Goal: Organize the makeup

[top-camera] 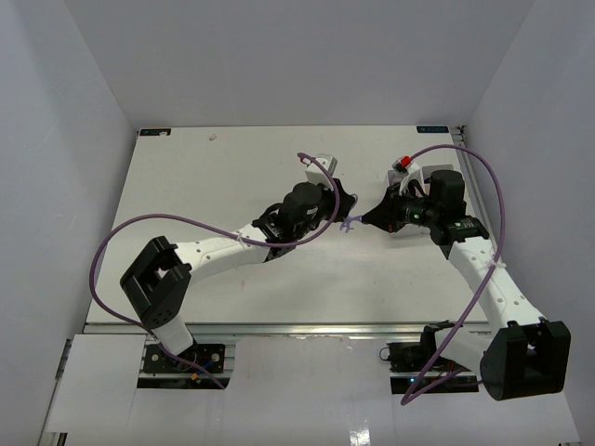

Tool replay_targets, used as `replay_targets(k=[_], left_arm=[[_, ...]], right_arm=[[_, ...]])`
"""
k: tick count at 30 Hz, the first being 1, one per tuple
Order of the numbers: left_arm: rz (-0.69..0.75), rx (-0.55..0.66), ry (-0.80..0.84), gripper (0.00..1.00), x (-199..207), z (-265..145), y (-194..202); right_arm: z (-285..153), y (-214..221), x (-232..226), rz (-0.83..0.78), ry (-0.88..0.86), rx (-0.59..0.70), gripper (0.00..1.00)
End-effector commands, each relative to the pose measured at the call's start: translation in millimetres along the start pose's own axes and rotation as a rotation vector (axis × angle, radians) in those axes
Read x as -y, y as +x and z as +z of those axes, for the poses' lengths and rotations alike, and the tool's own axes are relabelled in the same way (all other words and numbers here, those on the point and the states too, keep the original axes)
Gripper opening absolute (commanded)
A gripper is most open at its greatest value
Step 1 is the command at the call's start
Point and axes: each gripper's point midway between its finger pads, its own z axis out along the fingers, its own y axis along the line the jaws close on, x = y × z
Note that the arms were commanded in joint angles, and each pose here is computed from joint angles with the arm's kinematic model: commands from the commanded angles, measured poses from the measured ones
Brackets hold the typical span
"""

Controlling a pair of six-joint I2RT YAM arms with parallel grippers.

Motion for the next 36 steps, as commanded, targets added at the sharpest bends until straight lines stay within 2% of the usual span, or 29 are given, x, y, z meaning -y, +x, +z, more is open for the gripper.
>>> replay_targets(k=[1,2,8,14,21,26,32,36], left_arm=[[0.012,0.042,0.130,0.51,30,-16,-23],[0.016,0.047,0.143,0.58,32,-18,-24],[0.058,0.048,0.183,0.73,35,-38,-28],[0.164,0.090,0.201,0.75,33,-68,-46],[0.381,-0.010,0.092,0.78,-8,-112,-41],[0.432,-0.086,-0.011,0.85,-53,-139,-17],[0.457,-0.102,-0.014,0.88,-52,-154,-26],[0.492,-0.121,-0.019,0.90,-54,-163,-29]], right_arm=[[-5,-5,-4,-0.050,-0.029,0.029,0.08],[-7,-6,-3,-0.050,-0.022,0.033,0.08],[-22,-15,15,-0.072,0.062,0.076,0.08],[-38,-19,33,-0.075,0.135,0.105,0.08],[-97,-27,85,-0.134,0.442,0.148,0.08],[-141,-25,117,-0.149,0.634,0.174,0.08],[-166,-19,152,-0.100,0.745,0.166,0.08],[-165,-14,170,-0.065,0.766,0.160,0.08]])
